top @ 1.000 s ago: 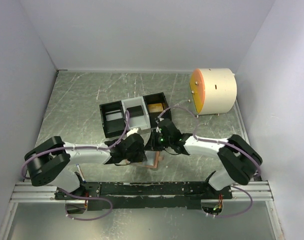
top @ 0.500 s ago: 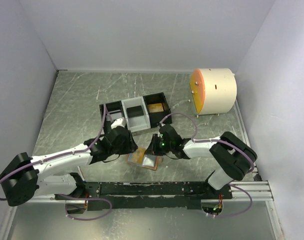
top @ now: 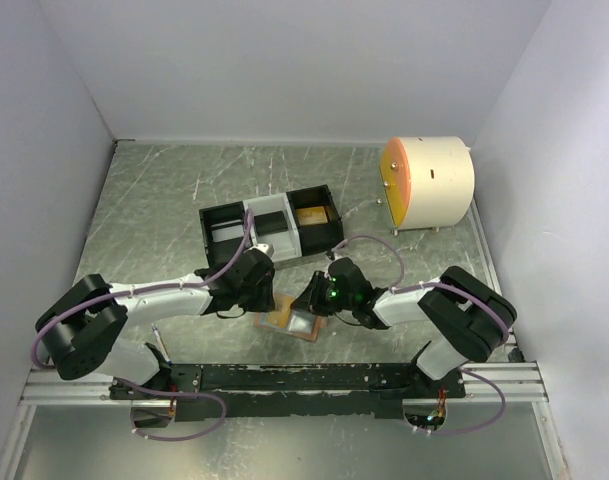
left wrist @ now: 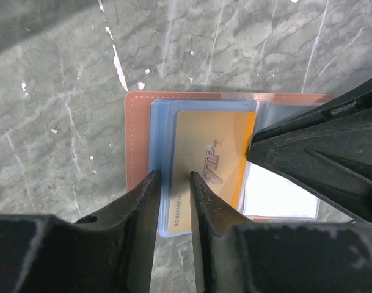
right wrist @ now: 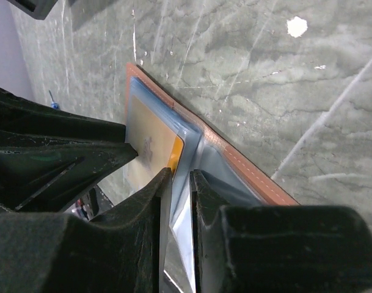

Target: Take the credit cards out of the card holder

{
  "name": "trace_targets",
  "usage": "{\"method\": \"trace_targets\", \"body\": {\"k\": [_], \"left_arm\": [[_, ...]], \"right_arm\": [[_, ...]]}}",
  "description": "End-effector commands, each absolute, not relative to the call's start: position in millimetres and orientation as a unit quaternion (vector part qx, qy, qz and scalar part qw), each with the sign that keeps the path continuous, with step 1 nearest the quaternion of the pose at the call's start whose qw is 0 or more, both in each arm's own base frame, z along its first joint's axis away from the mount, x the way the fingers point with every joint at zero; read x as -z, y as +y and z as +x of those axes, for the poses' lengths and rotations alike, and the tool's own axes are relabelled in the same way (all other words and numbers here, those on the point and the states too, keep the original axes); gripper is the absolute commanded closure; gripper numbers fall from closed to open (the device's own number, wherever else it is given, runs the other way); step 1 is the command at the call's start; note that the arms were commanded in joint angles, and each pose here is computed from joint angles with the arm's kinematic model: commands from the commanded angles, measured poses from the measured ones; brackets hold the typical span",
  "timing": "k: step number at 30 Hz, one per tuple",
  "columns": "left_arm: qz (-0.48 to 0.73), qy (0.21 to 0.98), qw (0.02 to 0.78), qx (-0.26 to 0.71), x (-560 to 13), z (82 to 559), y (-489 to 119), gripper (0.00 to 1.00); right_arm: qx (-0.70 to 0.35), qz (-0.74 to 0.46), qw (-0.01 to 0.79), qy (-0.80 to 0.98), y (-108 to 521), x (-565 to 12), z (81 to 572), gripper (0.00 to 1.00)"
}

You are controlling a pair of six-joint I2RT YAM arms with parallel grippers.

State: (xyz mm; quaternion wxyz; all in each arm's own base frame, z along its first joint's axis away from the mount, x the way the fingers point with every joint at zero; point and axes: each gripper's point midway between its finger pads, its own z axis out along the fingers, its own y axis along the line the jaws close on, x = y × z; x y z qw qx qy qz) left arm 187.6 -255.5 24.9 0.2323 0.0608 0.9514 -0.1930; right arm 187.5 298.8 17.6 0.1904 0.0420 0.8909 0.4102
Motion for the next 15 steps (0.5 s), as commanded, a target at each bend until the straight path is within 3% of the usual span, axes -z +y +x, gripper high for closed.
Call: {"method": "trace_targets", "body": {"k": [1, 15], "left_arm": [[0.072, 0.95, 0.213, 0.219, -27, 181, -267, 0.67], [0.029, 0.952, 0.186, 0.24, -15, 148, -268, 0.69]], "right_arm": [[-0.424, 0.063, 0.197, 0.882, 298, -22, 189, 0.81], [-0.444, 0.057, 0.166, 0.878, 307, -34, 181, 0.85]]}}
